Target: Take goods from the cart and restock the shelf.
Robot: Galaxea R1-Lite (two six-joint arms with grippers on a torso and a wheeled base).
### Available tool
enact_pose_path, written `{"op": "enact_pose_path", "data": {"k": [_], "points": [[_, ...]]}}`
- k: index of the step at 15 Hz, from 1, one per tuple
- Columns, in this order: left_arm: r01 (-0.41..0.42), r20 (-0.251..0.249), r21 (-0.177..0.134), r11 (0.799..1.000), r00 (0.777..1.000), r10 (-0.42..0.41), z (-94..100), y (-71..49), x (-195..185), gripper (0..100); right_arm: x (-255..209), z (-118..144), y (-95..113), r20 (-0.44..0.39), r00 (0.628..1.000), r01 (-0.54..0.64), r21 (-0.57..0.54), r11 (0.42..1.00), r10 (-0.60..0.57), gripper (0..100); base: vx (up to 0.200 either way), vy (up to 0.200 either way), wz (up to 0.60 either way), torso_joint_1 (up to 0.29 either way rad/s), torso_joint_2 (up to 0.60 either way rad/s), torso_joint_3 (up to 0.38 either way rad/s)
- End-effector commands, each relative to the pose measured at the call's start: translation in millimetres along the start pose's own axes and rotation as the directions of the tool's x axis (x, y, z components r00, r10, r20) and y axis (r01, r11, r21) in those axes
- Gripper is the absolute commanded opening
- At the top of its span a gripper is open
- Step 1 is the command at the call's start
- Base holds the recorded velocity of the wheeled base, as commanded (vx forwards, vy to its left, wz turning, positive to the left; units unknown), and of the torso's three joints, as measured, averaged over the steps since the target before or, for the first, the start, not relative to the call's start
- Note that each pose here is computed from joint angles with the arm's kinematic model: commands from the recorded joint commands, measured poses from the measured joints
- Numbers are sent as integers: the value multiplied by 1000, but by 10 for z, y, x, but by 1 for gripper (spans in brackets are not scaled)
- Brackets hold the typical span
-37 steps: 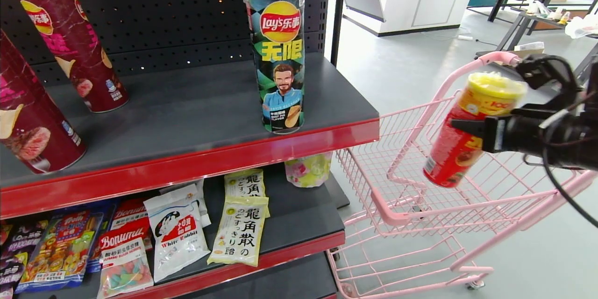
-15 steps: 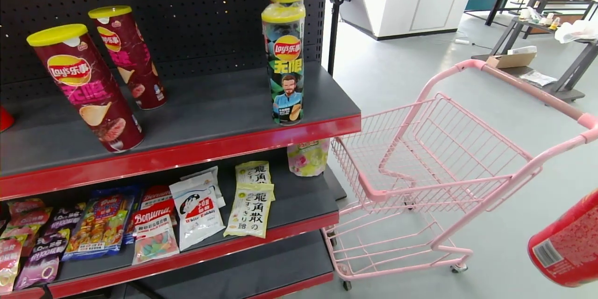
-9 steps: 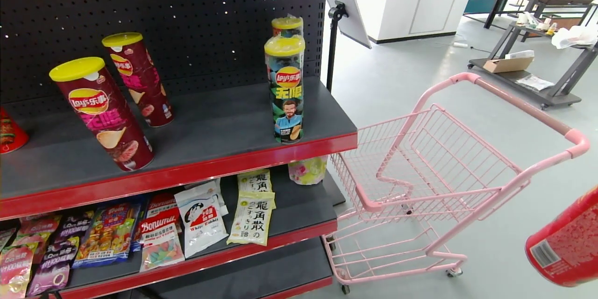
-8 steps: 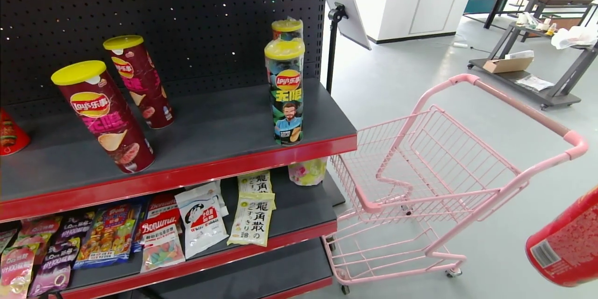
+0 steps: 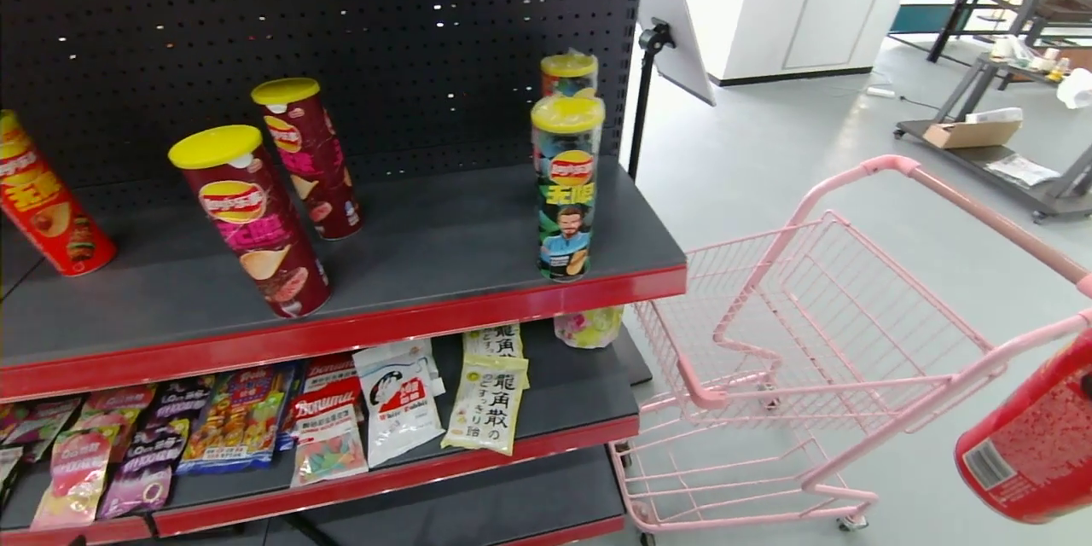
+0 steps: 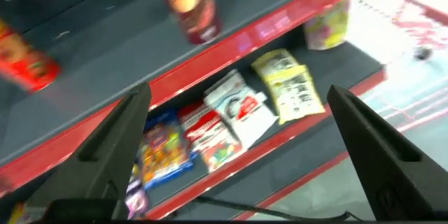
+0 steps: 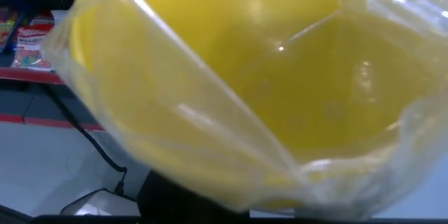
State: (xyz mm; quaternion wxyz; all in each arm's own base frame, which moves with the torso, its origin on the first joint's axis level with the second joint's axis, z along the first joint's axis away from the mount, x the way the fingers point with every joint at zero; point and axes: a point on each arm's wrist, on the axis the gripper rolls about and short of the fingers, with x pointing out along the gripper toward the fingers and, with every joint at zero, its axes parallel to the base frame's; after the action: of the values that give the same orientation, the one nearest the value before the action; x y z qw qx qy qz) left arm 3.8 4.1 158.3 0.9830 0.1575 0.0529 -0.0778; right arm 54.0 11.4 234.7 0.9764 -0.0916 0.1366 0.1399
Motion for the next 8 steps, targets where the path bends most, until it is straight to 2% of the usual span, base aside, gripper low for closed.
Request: {"op": "enact_pose_path", "data": {"k": [1, 4, 7, 8], "points": [[-1, 2, 0, 1000, 1000, 1, 4, 2, -2, 100, 42, 6, -3, -16, 1000, -7, 0, 1000, 7, 0, 0, 0, 600, 22, 2, -2], [-1, 3, 0, 1000, 1000, 1, 8, 3, -3, 100, 66, 5, -5, -25, 1000, -8, -1, 1000, 8, 0, 0, 0, 600, 7, 4, -1], [-2, 6, -1, 1000, 1000, 2, 13, 5, -4, 100, 96, -43, 0, -47, 999, -11, 2, 1000, 11, 0, 0, 0, 0, 0, 0, 0], [-2, 5, 0, 1000, 1000, 2, 9, 3, -3, 100, 130, -60, -6, -49, 999, -2, 2, 1000, 2, 0, 0, 200, 0, 2, 2, 2]]}}
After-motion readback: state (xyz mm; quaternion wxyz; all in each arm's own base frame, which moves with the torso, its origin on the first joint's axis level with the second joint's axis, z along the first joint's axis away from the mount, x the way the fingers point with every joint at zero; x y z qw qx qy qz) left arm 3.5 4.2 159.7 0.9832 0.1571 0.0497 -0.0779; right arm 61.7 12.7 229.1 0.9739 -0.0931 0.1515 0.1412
